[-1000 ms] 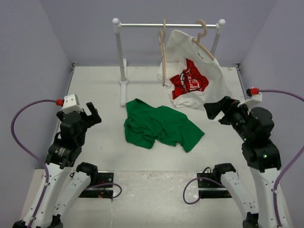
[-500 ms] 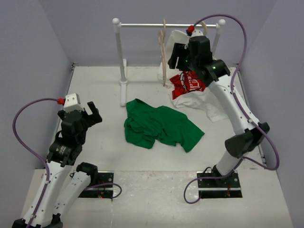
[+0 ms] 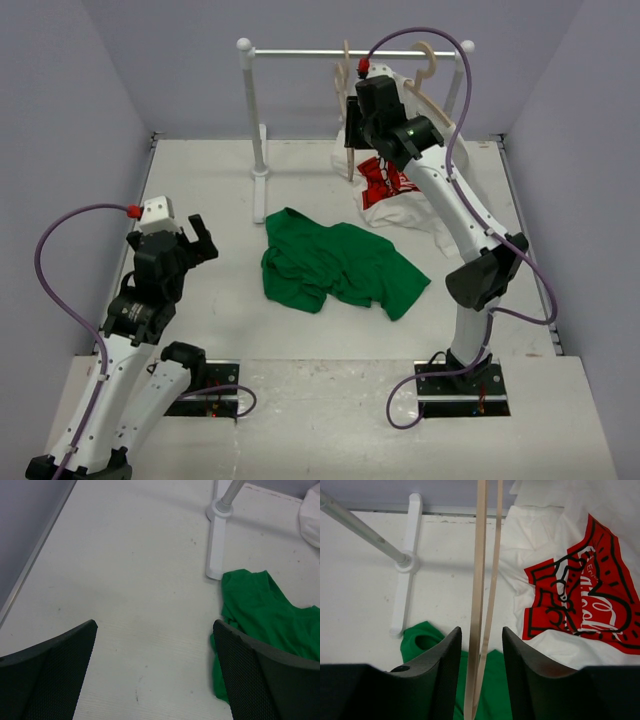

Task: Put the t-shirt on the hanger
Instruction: Pick up the hanger from the clothesline.

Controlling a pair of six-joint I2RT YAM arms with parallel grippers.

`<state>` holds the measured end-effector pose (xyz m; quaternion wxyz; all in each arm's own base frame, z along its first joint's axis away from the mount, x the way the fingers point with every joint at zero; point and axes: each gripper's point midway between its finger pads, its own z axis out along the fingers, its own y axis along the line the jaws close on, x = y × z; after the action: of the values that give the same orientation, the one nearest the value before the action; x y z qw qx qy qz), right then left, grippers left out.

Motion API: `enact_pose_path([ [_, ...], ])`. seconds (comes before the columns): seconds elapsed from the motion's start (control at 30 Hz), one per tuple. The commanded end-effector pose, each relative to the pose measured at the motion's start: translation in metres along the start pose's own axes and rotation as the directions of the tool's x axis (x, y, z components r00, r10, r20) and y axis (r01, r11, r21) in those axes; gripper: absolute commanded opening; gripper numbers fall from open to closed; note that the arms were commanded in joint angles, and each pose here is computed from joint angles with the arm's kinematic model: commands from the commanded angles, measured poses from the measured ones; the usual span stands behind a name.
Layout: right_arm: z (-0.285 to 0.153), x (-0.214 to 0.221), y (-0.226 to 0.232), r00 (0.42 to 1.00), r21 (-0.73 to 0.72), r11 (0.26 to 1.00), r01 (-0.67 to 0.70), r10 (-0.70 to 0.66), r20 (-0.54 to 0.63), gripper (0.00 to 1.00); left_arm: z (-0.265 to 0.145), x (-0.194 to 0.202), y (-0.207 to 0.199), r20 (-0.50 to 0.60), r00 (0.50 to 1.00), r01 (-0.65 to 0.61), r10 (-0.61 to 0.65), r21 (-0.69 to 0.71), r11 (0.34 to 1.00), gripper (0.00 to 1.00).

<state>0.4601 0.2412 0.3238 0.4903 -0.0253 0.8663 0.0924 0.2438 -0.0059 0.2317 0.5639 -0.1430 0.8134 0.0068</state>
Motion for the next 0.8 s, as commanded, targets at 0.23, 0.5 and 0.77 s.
enact_pose_path([
  [0.23, 0.008, 0.011, -0.01, 1.0, 0.059, 0.998, 0.005, -0.005, -0.002, 0.23, 0.003, -0.007, -0.007, 0.027, 1.0, 0.009, -0.009, 0.028, 1.0, 1.0],
  [0.5, 0.005, 0.009, -0.011, 1.0, 0.063, 0.998, -0.01, 0.009, 0.008, 0.0, 0.003, -0.007, -0.008, 0.026, 1.0, 0.006, -0.007, 0.032, 0.999, 1.0],
  [0.77, -0.014, -0.023, -0.013, 0.988, 0.048, 0.997, -0.053, 0.046, 0.144, 0.0, 0.003, -0.007, -0.017, 0.006, 1.0, 0.025, -0.026, 0.071, 0.997, 1.0],
])
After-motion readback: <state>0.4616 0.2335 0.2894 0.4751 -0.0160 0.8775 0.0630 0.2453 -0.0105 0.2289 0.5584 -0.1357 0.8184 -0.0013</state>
